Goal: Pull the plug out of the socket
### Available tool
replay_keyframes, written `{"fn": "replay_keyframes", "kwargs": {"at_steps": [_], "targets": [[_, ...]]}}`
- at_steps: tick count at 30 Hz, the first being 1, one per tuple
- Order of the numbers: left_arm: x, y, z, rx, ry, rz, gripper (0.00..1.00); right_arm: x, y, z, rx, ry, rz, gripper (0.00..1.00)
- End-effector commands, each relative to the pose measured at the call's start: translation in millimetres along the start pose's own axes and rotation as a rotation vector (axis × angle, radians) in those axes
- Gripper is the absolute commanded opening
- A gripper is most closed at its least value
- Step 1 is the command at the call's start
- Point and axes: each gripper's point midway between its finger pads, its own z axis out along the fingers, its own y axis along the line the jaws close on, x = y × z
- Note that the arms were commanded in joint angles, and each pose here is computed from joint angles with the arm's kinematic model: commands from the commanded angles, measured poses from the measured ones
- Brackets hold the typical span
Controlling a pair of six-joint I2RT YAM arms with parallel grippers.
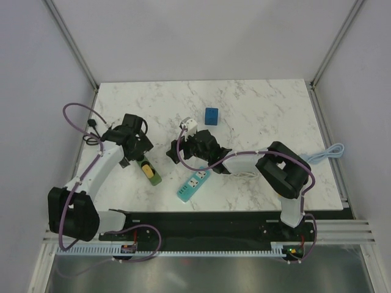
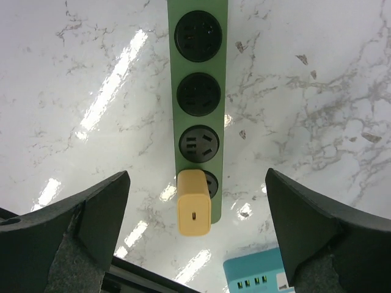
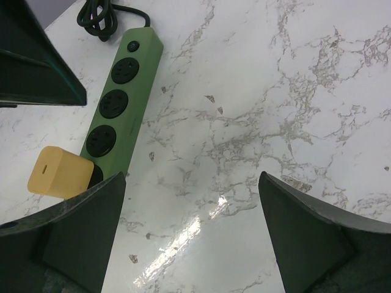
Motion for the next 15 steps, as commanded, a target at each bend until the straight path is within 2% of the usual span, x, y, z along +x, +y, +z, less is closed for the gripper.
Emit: {"fn": "replay_keyframes", "kwargs": {"at_steps": [1, 6, 10, 15], "targets": [[0.8, -1.1, -24.7, 0.066, 0.008, -0.038, 1.00, -16.1, 4.3, 3.9, -0.008, -0.033, -0.007, 0.98], [12.9, -9.3, -49.6, 0.212, 0.044, 0.001, 0.93, -15.3, 2.7, 3.1, 0.000, -0.028, -0.012, 0.98], [34.5, -13.4, -55.2, 0.269, 0.115, 0.041, 0.86, -13.3, -0.2, 1.7, 0.015, -0.019, -0.017, 0.98], [61.9, -15.3, -48.7, 0.221, 0.163, 0.071, 0.86, -14.7, -0.9, 1.2, 0.020, -0.023, -0.019, 0.98]]}}
